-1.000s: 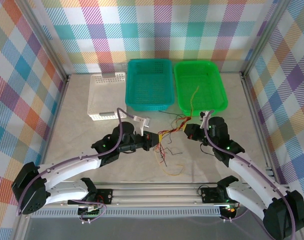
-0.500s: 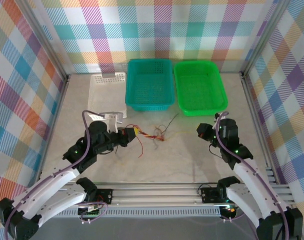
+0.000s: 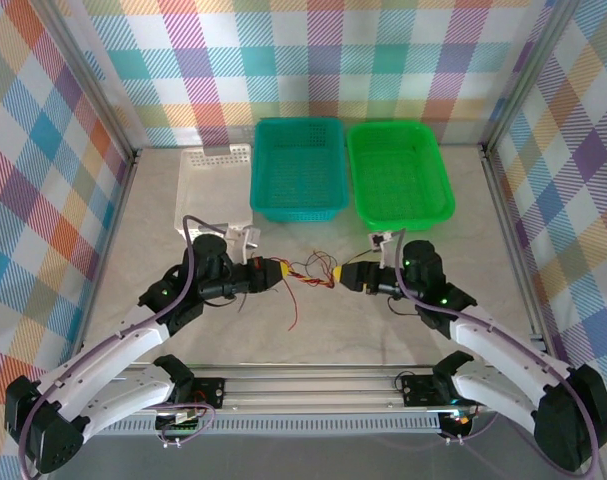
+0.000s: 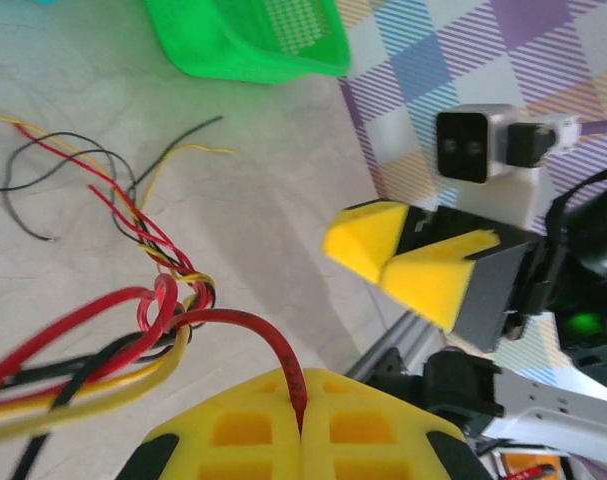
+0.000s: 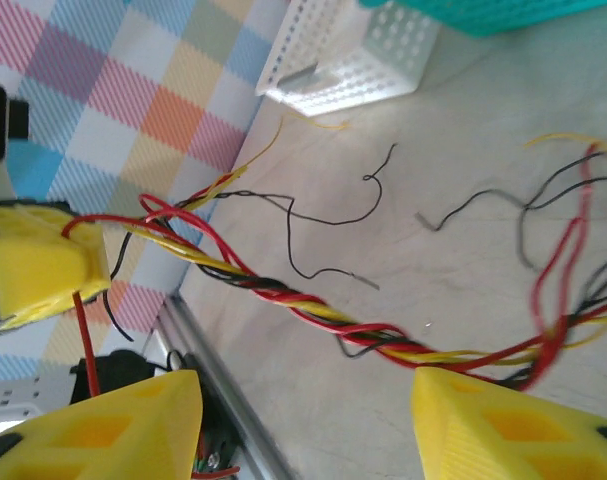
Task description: Untangle the cables
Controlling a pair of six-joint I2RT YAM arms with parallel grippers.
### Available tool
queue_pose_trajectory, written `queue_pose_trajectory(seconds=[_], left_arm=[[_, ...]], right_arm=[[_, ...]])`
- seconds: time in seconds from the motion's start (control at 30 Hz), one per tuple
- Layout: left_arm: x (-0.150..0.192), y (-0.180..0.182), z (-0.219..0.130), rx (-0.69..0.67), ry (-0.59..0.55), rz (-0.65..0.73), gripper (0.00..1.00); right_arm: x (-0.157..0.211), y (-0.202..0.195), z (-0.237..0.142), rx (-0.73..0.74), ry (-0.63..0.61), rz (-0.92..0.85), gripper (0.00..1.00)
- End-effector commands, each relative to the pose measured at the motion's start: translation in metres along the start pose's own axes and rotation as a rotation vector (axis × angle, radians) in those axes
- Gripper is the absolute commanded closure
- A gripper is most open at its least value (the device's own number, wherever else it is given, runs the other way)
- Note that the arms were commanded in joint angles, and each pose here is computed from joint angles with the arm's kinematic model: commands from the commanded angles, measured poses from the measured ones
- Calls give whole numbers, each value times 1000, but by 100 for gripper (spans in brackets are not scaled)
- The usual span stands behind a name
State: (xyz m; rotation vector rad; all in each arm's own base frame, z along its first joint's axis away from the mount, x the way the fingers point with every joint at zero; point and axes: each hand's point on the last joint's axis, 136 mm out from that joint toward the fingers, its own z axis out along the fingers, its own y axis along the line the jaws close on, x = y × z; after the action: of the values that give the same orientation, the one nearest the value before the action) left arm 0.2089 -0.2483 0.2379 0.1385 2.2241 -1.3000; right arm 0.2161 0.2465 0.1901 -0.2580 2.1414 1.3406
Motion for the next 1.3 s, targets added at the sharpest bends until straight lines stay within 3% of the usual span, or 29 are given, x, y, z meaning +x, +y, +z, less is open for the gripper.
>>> queue_pose_trajectory(seconds=[0.0,0.1,0.3,0.43,0.7,0.8,1.0,1.27], left_arm=[[-15,-42,-10,138,-8,51,100],[-14,-34,-15,91,-19,51,100],[-20,-28,-33,37,-100,12,100],[-14,-22,-30,26,-79,-7,100],[-2,-9,-30,16,-76,-25,100],[0,-6,-33,13,-87,-25,100],[3,-2,-35,28,-110,-37,100],[9,4,-32,47,-116,-56,100]], right_arm=[[-18,14,9,-30,-37,-111,40],[-18,-3,16,49,-23,-96,40],[-7,-82,10,449,-1,79,43],[3,-112,12,590,34,185,45],[14,-124,50,558,116,331,51],[19,-112,71,431,143,369,57],[10,-89,88,218,77,402,53],[27,-93,119,233,163,456,58]])
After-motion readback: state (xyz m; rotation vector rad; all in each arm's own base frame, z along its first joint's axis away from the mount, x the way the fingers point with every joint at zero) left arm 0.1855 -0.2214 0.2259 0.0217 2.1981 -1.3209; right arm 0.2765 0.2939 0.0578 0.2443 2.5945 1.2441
